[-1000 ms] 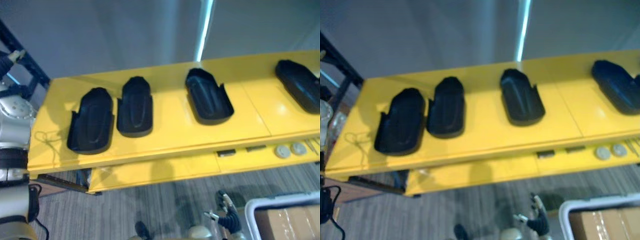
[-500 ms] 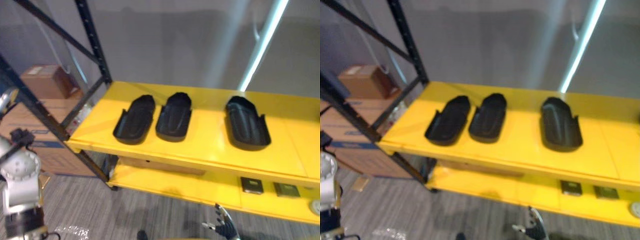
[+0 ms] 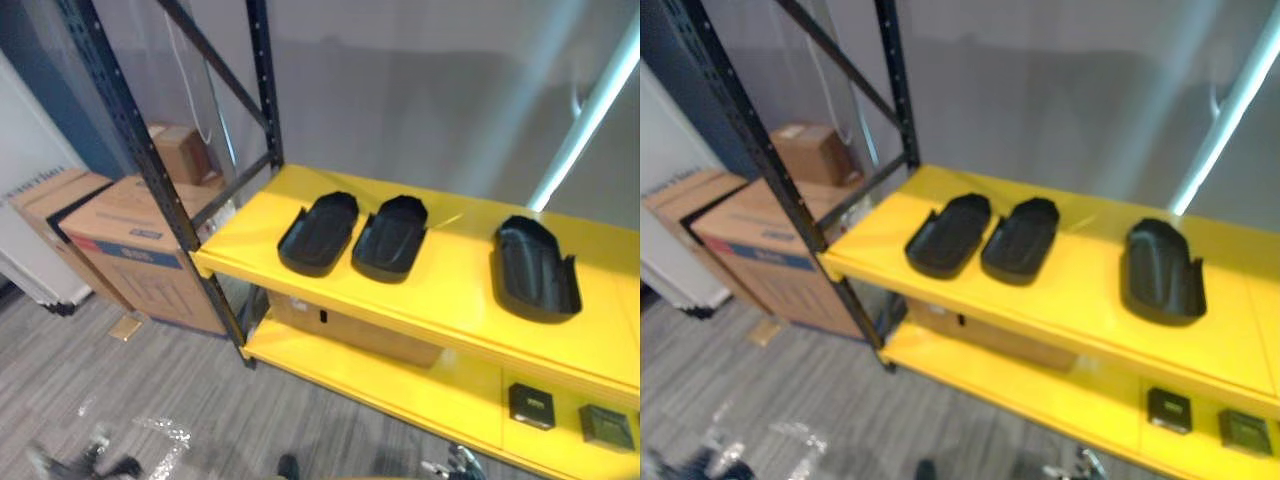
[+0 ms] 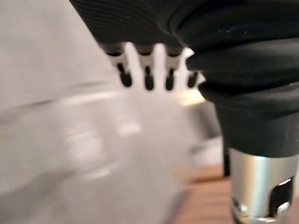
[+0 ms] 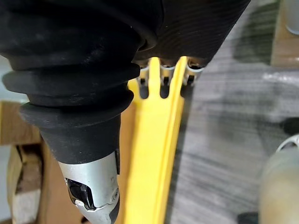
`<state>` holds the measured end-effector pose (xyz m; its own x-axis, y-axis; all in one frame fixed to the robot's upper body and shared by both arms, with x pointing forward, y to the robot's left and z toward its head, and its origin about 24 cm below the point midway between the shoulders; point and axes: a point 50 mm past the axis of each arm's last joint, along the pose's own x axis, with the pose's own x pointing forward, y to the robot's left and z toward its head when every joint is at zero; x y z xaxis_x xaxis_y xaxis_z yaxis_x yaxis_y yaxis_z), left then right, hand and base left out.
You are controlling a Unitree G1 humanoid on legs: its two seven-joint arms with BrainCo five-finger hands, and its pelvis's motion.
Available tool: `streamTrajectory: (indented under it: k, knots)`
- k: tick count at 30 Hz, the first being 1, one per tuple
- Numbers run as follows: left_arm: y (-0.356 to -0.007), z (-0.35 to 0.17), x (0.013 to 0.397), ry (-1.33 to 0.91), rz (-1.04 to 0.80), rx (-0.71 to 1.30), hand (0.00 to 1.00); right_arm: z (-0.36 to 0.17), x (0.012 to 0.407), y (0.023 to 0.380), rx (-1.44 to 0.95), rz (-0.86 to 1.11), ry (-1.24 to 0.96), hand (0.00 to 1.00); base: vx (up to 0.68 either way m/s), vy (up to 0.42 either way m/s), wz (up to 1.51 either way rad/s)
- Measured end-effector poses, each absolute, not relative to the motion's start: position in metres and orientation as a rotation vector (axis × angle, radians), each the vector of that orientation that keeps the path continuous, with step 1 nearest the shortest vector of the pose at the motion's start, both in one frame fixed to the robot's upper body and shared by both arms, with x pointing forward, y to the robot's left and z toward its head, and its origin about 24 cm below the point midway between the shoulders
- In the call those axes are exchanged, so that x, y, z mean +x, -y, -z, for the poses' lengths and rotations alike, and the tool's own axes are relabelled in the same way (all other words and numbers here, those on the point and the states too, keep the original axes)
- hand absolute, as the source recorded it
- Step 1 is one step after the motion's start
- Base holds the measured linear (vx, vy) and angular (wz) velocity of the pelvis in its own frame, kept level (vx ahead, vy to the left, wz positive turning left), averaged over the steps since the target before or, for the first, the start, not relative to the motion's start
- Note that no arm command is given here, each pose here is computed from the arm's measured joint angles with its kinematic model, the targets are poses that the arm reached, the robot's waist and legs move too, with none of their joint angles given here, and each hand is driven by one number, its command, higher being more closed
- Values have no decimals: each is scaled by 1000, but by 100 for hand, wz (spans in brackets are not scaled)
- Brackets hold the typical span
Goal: Walk over and take plastic housings, then place them on the shelf
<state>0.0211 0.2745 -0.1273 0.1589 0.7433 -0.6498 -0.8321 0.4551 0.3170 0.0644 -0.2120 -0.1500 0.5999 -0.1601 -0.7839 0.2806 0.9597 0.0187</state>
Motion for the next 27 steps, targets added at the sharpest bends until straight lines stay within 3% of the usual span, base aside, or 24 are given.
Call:
streamTrajectory:
  k: [2, 5, 11, 12, 18, 22, 25, 27]
  knots:
    - [-254, 144, -4, -968, -1093, -301, 0, 151, 67, 215, 165, 284, -892, 0, 89, -31, 9]
    - [-237, 153, -8, -1027, -982, -396, 0, 151, 78, 218, 194, 303, -876, 0, 60, -41, 9]
    - [-221, 162, -4, -1123, -827, -409, 0, 151, 88, 215, 298, 352, -859, 0, 18, -39, -5]
    - [-237, 161, 29, -1075, -791, -373, 0, 158, 81, 201, 379, 414, -896, 0, 36, -24, -9]
    - [-234, 161, 30, -1079, -790, -373, 0, 157, 88, 198, 385, 404, -879, 0, 9, 6, -35]
    - [-228, 154, 80, -980, -719, -323, 0, 157, 61, 196, 389, 463, -899, 0, -56, 0, 1]
    - [-220, 124, 161, -739, -602, -299, 0, 151, 63, 199, 380, 496, -856, 0, 51, -10, 73]
    - [-190, 94, 219, -598, -419, -210, 0, 141, 81, 204, 402, 533, -766, 0, -41, -46, 113]
